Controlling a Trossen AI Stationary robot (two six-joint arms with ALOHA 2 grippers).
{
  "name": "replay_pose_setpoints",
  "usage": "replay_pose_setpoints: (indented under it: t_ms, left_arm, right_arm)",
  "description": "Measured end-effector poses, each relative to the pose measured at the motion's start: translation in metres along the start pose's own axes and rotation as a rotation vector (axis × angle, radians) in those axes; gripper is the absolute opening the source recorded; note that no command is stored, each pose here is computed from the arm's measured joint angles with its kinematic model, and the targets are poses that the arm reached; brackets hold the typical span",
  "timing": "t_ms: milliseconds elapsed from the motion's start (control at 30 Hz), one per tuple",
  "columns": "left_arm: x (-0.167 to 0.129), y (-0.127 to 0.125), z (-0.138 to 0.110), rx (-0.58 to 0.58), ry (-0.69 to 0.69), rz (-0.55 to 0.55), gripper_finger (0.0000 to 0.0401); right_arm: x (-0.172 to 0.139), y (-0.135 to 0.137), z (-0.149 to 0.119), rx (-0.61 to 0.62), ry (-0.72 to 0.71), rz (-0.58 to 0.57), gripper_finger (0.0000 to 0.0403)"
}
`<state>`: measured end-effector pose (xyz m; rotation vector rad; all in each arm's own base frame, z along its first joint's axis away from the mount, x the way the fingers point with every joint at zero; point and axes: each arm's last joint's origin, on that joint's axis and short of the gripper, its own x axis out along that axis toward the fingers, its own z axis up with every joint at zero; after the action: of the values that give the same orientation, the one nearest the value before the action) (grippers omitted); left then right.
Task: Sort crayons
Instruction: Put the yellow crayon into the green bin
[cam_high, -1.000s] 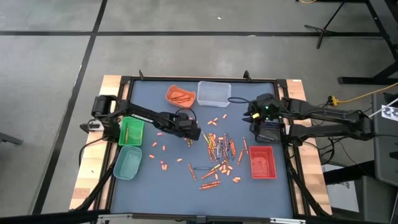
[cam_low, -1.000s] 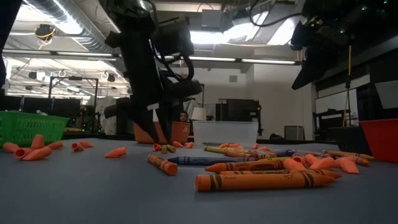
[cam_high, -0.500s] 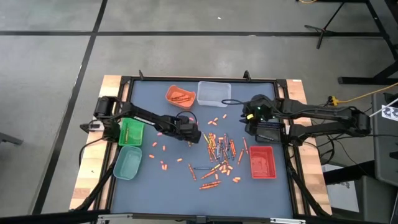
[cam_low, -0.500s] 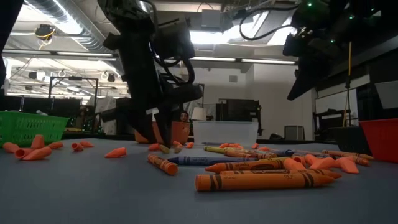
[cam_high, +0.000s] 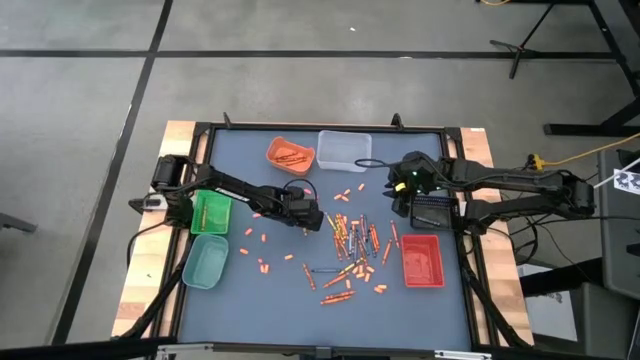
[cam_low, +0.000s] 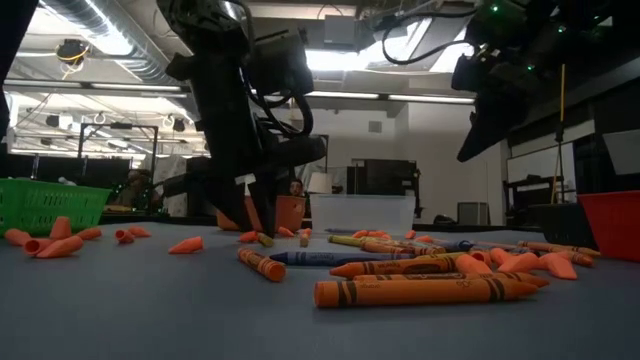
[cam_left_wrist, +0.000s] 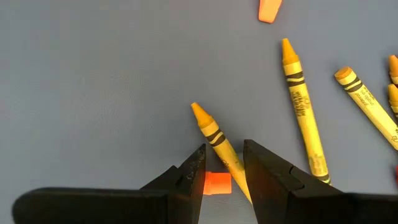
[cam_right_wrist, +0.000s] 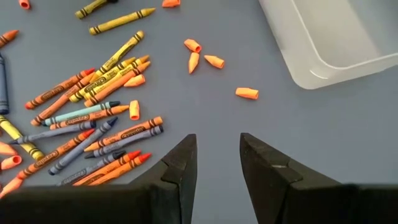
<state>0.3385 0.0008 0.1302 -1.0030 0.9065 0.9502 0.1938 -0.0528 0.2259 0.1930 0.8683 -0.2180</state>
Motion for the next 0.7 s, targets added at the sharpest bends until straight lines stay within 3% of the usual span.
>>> replay_pose_setpoints:
  t_ms: [400,700]
  left_arm:
    - [0.0005,0.0001,0.0004,-0.028,-0.029,0.005,0.0092]
    - [0.0012,0.0008,0.0008,-0.027,-0.045,0.012,0.0042]
  right_arm:
    - [0.0,0.0,0.0,0.0,0.0,0.0,0.012]
    - [0.0,0.0,0.0,0.0,0.0,0.0,0.012]
